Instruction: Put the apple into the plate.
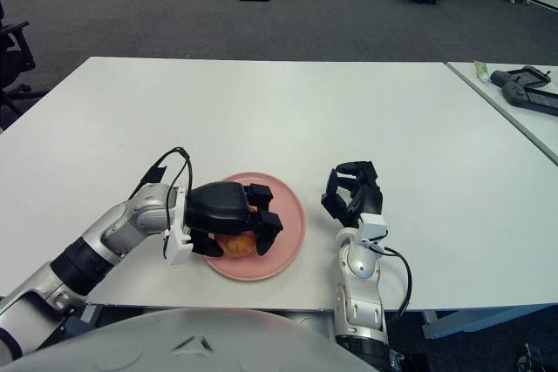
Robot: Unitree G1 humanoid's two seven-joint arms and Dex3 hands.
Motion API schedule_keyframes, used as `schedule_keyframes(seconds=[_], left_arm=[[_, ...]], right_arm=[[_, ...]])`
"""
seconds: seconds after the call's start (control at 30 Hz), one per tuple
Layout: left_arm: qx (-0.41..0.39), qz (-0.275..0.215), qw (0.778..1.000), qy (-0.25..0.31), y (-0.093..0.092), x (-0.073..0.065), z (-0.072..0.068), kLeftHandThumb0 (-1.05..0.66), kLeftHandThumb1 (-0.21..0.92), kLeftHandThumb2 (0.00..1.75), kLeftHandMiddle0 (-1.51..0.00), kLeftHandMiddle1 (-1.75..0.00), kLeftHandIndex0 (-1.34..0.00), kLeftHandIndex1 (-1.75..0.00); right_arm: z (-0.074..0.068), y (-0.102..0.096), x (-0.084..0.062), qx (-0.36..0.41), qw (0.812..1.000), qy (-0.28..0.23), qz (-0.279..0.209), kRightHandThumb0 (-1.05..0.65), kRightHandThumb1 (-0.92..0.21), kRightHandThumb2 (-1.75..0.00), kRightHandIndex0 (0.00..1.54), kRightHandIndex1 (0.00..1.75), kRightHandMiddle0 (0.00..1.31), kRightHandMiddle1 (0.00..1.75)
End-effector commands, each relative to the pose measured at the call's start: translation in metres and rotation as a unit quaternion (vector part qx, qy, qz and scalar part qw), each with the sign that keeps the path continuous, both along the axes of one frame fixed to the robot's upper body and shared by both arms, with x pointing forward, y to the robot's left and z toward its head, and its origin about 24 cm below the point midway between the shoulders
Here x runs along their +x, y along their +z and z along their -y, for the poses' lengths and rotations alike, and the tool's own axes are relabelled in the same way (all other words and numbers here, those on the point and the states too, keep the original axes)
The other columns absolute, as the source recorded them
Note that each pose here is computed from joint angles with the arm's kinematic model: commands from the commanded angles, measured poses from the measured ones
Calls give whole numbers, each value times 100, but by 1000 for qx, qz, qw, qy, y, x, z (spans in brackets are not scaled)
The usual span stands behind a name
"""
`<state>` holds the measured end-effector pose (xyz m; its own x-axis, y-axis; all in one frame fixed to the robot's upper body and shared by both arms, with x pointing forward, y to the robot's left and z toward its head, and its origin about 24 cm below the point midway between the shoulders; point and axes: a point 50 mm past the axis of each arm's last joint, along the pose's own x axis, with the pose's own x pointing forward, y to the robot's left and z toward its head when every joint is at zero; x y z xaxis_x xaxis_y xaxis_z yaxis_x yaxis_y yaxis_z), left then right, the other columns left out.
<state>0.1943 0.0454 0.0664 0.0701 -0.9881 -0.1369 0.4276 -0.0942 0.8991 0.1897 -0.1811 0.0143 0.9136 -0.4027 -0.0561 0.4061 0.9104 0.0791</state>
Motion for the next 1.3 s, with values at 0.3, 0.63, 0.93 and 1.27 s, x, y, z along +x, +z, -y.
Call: schedule_keyframes(seconds=[0.3, 0.63, 0.93, 1.27], left_arm=[[-76, 64, 995, 9, -8, 8, 0, -1, -9, 175, -92, -175, -72, -166], [-74, 19, 997, 29, -20, 10, -3, -1, 21, 143, -68, -175, -49, -169], [-19, 41, 999, -4, -19, 15, -2, -81, 88, 76, -3, -72, -2, -82], [69, 21, 997, -24, -17, 19, -8, -104, 92, 88, 0, -2, 0, -3]], right_arm=[[0, 6, 4, 4, 1000, -2, 16, -39, -62, -93, 64, 175, 38, 175], [0, 7, 5, -5, 1000, 5, 19, -39, -62, -94, 68, 175, 38, 175], [0, 7, 5, 0, 1000, 5, 19, -39, -62, -94, 65, 175, 38, 175], [0, 7, 5, 10, 1000, -4, 17, -39, -63, -93, 60, 175, 38, 175]])
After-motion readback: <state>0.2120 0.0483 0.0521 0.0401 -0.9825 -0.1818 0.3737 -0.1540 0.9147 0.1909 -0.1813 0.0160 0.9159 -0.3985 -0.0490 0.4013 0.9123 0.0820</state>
